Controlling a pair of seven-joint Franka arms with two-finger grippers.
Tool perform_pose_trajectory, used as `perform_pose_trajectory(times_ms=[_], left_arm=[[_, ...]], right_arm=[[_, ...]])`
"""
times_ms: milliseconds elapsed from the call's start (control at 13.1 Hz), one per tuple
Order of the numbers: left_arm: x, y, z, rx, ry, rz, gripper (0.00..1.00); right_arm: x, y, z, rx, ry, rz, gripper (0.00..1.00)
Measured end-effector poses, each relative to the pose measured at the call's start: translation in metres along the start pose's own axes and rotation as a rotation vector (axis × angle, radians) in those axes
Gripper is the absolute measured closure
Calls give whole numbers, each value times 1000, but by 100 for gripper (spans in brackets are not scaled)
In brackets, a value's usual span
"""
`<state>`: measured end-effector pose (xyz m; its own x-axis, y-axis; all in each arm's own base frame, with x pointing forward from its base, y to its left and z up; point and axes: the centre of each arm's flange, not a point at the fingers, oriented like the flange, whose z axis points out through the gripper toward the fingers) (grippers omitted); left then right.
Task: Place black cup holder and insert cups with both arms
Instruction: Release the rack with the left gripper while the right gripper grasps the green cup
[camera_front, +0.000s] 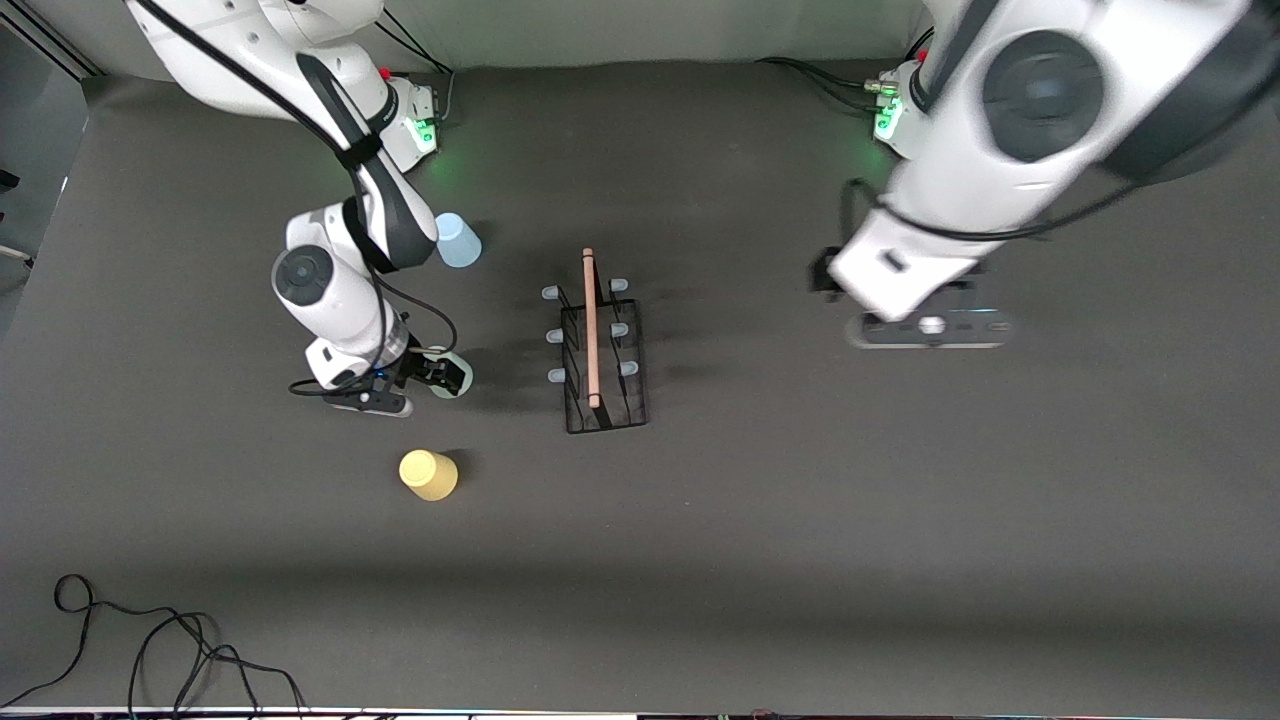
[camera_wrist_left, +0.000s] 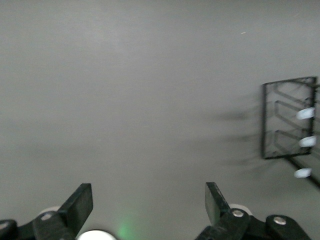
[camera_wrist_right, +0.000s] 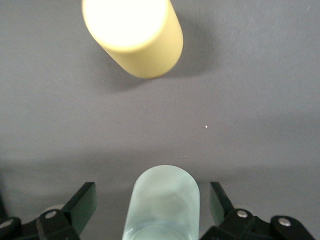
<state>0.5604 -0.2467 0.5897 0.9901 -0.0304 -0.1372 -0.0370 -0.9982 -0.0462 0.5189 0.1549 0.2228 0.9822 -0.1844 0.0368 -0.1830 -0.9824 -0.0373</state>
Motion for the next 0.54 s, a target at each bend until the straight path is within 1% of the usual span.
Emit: perform_pose_trajectory(times_ms=[153,306,383,536], left_arm=[[-11,-44,-2,18,-9,10,0],[-30,-70,-1,52,-14,2,0],[-36,-83,-1,58,-13,6,0],[-36,-118,-1,54,-10,6,0]], right_arm=[[-4,2,14,-12,-23,0,0],[-9,4,20,-20,-40,-1,0],[-13,4,22,-26,-52,-4,0],[-22,-2,25,-40,-81,-22,0]])
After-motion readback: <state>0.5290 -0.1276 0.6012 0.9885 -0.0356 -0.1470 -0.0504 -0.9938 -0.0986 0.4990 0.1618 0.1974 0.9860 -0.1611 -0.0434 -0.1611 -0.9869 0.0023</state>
